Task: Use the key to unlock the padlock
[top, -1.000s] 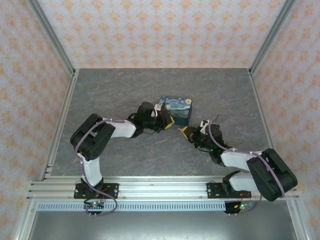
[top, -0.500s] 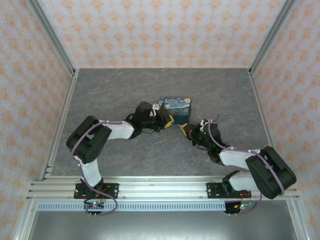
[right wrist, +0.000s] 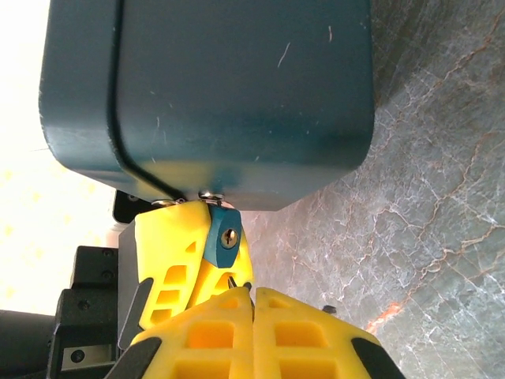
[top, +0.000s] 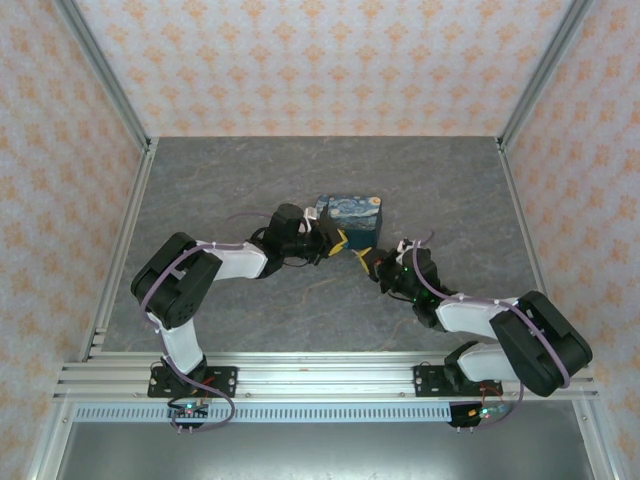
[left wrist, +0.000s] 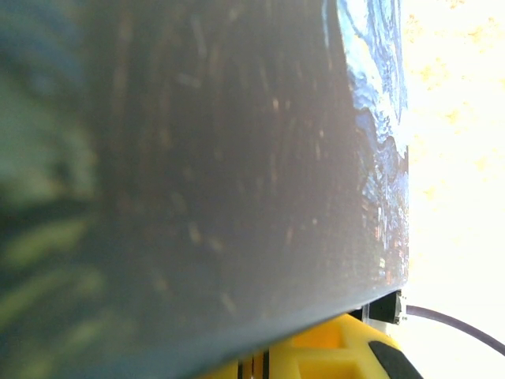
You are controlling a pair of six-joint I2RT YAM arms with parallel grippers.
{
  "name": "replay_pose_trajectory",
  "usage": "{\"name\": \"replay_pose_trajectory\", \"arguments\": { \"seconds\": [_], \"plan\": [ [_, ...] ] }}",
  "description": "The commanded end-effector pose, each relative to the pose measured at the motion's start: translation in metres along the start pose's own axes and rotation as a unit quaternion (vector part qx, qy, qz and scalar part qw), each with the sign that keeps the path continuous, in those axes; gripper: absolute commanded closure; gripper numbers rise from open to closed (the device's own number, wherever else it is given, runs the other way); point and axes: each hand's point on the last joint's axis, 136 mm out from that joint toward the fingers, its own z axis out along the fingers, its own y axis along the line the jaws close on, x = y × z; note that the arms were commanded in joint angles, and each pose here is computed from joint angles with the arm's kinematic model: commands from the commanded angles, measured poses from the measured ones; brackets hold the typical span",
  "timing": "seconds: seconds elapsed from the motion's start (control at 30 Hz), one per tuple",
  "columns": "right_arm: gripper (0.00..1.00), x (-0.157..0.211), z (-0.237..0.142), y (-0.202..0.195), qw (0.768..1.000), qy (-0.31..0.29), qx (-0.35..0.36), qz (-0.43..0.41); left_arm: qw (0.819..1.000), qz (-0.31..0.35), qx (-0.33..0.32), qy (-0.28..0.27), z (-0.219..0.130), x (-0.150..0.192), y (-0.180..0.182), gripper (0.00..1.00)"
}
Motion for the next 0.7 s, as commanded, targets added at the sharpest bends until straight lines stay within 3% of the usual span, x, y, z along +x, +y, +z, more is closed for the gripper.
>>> {"name": "replay_pose_trajectory", "arguments": {
  "seconds": [0.0, 0.67],
  "plan": [
    [1.0, -0.005, 0.003, 0.014, 1.0, -0.015, -0.022, 0.002, 0.999, 0.013, 0.029, -0.011, -0.009, -0.002, -0.024, 1.0],
    [1.0, -0.004, 0.015, 0.018, 1.0, -0.005, -0.019, 0.007, 0.999, 0.014, 0.03, -0.011, -0.009, -0.003, -0.027, 1.0]
  ]
}}
